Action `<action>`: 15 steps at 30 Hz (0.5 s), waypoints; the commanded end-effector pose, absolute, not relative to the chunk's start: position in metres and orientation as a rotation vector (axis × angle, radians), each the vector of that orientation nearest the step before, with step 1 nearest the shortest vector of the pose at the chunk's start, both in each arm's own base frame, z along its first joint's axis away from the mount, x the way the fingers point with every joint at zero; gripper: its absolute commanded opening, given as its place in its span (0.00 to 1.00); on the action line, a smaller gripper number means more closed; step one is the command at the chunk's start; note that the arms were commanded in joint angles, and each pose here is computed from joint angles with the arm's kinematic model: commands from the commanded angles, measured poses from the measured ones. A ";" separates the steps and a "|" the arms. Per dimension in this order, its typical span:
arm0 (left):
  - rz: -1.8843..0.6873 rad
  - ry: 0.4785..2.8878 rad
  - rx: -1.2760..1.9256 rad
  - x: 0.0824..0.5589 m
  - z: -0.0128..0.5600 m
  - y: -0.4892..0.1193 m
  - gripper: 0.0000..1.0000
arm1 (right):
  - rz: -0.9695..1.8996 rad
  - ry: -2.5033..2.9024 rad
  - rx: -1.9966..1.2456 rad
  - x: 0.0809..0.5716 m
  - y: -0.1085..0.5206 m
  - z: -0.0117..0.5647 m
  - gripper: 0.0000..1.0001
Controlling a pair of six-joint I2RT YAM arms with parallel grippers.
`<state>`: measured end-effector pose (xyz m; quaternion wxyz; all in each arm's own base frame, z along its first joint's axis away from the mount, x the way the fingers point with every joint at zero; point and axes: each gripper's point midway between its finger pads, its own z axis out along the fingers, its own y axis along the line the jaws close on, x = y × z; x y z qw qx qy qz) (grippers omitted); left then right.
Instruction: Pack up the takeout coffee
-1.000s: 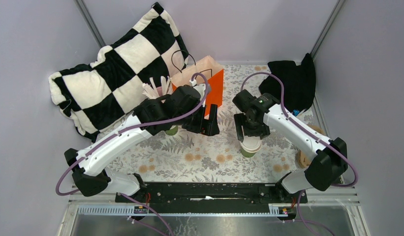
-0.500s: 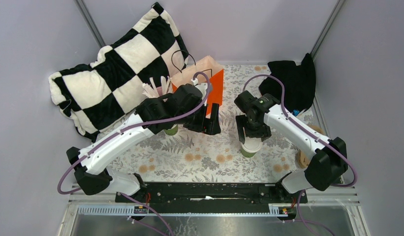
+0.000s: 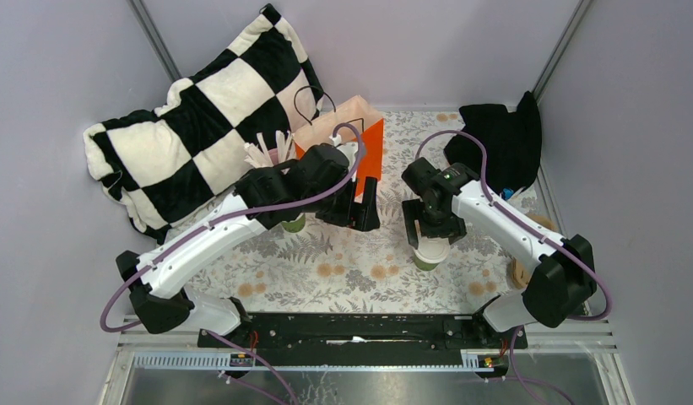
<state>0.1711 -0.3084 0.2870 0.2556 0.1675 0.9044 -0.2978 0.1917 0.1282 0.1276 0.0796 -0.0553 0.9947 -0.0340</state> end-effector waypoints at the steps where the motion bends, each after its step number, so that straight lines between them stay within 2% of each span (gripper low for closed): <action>1: -0.860 2.386 0.479 0.174 0.308 -0.317 0.86 | -0.127 2.942 -0.156 0.195 0.122 0.140 0.94; 4: -0.863 2.390 0.491 0.175 0.309 -0.320 0.86 | -0.068 2.900 -0.139 0.196 0.125 0.161 0.99; 9: -0.898 2.408 0.521 0.172 0.307 -0.330 0.87 | 0.036 2.872 -0.080 0.196 0.117 0.181 1.00; 15: -1.058 2.462 0.580 0.164 0.292 -0.376 0.82 | 0.687 2.749 0.224 0.202 0.118 0.156 0.90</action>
